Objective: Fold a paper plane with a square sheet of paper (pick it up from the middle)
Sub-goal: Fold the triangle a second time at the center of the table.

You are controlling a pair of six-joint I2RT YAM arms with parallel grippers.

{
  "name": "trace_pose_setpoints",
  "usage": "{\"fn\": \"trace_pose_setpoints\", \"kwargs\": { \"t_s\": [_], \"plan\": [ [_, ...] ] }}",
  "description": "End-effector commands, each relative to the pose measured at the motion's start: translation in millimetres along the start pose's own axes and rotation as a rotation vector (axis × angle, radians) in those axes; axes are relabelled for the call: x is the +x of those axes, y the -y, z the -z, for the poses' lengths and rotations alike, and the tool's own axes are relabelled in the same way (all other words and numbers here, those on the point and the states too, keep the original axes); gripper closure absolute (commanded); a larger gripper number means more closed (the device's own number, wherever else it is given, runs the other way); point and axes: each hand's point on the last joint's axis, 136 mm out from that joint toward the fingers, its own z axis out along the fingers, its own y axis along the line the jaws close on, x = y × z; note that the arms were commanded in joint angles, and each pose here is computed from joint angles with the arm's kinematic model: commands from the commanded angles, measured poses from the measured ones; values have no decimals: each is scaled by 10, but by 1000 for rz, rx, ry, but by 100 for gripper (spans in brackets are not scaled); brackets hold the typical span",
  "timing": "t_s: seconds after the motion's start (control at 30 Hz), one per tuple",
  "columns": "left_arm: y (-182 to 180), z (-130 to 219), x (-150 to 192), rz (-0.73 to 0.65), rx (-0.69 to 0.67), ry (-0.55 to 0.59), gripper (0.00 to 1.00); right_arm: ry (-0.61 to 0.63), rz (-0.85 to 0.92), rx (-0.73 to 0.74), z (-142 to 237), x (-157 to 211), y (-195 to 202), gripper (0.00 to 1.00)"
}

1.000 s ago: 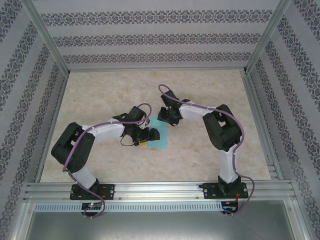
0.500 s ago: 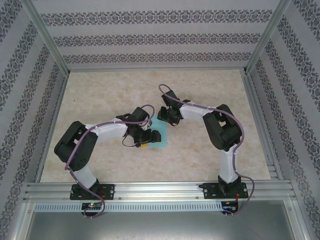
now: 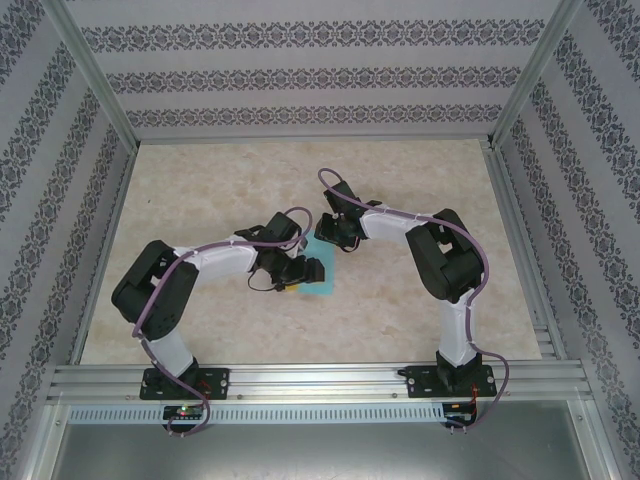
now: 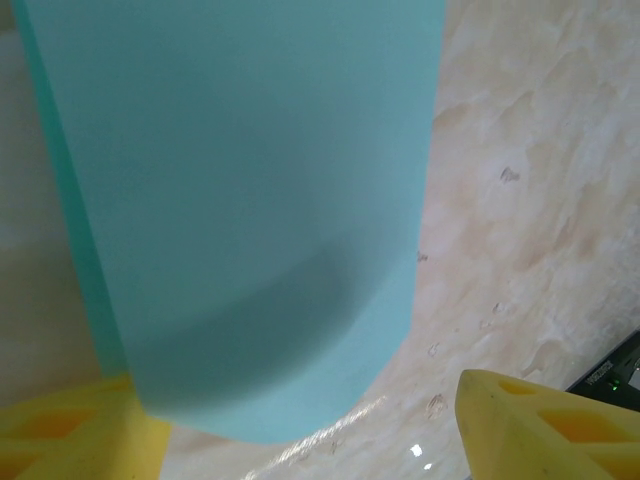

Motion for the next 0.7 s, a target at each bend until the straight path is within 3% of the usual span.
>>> {"fn": "trace_pose_setpoints", "kwargs": {
  "t_s": [0.0,0.67],
  "plan": [
    [171,-24,-217,-115,29,61,28,-135,-38,139,-275,450,520,66],
    [133,15,-411,-261,10,147,24,-155,-34,103,-312,510,479,66]
  ]
}}
